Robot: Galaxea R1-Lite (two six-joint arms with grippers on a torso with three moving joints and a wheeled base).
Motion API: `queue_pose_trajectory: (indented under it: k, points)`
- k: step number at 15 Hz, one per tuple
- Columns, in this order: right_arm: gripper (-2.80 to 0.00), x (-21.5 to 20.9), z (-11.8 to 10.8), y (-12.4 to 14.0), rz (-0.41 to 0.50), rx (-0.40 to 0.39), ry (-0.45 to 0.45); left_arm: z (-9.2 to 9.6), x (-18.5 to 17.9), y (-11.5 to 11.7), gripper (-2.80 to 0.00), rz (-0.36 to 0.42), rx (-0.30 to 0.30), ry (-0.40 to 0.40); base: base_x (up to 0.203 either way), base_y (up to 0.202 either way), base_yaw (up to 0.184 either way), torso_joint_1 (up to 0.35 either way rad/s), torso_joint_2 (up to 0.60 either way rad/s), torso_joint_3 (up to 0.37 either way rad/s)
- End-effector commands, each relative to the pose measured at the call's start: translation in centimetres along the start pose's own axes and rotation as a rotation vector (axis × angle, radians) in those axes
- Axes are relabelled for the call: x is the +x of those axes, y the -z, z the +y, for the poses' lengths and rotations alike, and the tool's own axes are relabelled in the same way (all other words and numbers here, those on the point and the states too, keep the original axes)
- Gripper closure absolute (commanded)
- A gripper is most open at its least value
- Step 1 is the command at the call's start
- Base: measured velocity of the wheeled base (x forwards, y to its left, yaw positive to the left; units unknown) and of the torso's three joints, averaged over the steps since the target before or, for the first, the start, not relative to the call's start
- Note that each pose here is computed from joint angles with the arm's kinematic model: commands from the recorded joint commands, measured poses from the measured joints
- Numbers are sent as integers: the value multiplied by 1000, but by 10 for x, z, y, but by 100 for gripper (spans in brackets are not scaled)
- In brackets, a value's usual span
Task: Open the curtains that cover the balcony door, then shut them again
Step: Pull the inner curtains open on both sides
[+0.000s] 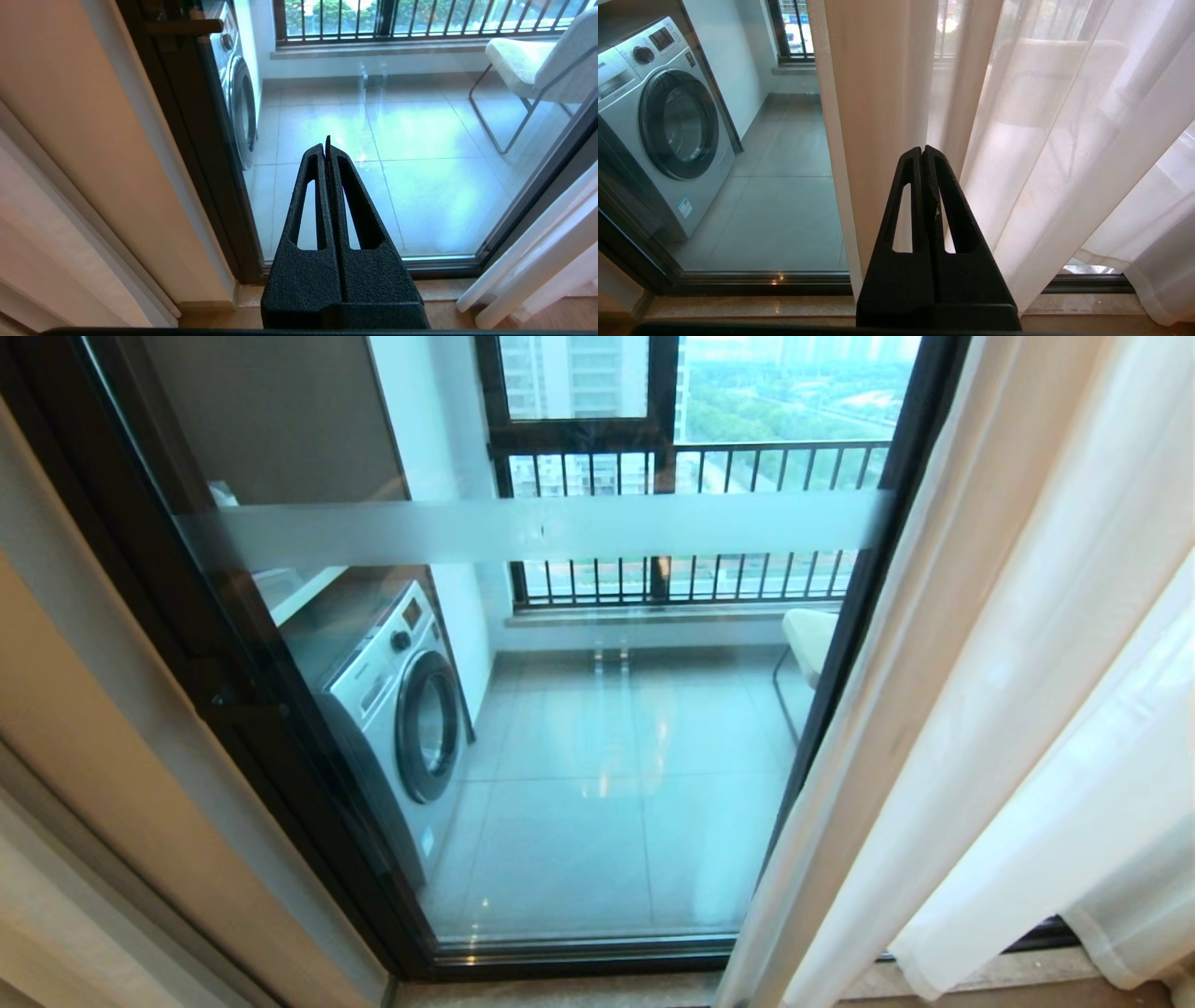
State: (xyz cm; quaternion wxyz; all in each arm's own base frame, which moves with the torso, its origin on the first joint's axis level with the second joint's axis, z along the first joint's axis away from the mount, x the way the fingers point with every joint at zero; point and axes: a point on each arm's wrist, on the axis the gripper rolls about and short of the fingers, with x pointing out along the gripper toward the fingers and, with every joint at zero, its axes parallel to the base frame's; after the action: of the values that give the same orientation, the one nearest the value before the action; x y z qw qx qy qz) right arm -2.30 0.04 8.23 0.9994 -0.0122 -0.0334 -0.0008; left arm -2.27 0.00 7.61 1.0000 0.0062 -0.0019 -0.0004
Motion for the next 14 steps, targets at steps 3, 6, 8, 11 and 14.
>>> queue_pose_trajectory:
  k: [3, 6, 8, 11, 14]
  points:
    - [0, 0, 0, 0, 0, 1, -1, 0, 0, 0, 0, -1, 0, -1, 0, 0, 0, 0, 0, 0]
    - [0, 0, 0, 0, -1, -1, -1, 0, 0, 0, 0, -1, -2, 1, 0, 0, 0, 0, 0, 0]
    - [0, 0, 0, 0, 1, -1, -1, 0, 0, 0, 0, -1, -2, -1, 0, 0, 0, 0, 0, 0]
    - [0, 0, 0, 0, 1, -1, -1, 0, 0, 0, 0, -1, -2, 0, 0, 0, 0, 0, 0, 0]
    - [0, 0, 0, 0, 0, -2, -1, 0, 0, 0, 0, -1, -3, -2, 0, 0, 0, 0, 0, 0]
